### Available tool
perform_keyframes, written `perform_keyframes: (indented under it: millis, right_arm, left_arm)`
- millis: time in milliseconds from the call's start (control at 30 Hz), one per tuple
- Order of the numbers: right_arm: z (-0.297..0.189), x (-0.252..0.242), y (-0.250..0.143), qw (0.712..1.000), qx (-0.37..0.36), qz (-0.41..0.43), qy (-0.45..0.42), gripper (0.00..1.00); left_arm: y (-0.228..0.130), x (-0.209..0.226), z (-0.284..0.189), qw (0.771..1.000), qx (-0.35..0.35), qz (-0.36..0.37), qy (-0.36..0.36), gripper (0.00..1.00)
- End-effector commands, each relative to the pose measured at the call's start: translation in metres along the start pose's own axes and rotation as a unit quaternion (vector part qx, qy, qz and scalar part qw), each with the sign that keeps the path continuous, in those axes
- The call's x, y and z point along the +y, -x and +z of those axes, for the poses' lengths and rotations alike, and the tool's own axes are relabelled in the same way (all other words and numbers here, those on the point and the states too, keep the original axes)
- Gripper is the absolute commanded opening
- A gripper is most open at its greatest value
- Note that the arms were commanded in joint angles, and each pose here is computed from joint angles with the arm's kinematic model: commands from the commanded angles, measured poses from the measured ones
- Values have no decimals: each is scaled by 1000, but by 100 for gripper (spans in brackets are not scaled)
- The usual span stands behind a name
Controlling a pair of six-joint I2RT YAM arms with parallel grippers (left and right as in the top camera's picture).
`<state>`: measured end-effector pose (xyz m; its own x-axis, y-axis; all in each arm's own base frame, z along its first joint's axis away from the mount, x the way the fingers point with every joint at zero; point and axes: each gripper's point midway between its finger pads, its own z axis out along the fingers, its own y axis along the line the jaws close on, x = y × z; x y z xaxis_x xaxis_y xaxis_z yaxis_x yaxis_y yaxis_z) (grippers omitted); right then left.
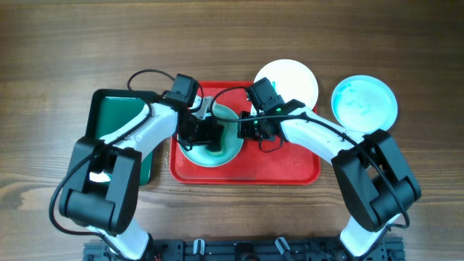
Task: Clean dirty plates on tray and stack at the side
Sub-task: 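Scrub the bottom plate with the sponge while the right gripper holds its rim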
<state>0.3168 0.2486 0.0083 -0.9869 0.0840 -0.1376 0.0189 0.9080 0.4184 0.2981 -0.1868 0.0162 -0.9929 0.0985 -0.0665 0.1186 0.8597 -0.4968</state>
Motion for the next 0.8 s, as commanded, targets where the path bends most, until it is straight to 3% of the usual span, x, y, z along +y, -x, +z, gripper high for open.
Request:
perform_keyframes:
  millis: [0,67,200,267,400,567,667,767]
  right_arm:
    - [2,5,5,1000,-1,-2,7,4]
    - [2,5,5,1000,-1,-2,7,4]
    - [2,4,5,1000,-1,-2,7,4]
    - [2,5,5,1000,-2,-2,7,4]
    - [2,6,5,1000,-1,-2,11,5]
    - [2,8,4,1000,4,-13,18,4]
    - [1,11,1,999,10,-18,27,4]
    - [-1,17,-3,998,23,-29,43,5]
  left_arm:
    - [19,12,3,999,-40,-3,34,4]
    - [34,44,-4,987,-86,-41,126,4]
    - [49,111,-43,921,-177,-121,324,4]
    - [42,117,-47,915,-168,-122,346,4]
    - [-1,104,-30,937,-69,-129,318,4]
    - [-46,38,0,984,69,-81,139,4]
    - [-44,7,-1,994,82,-44,56,4]
    - [-9,-8,-19,998,35,-30,40,4]
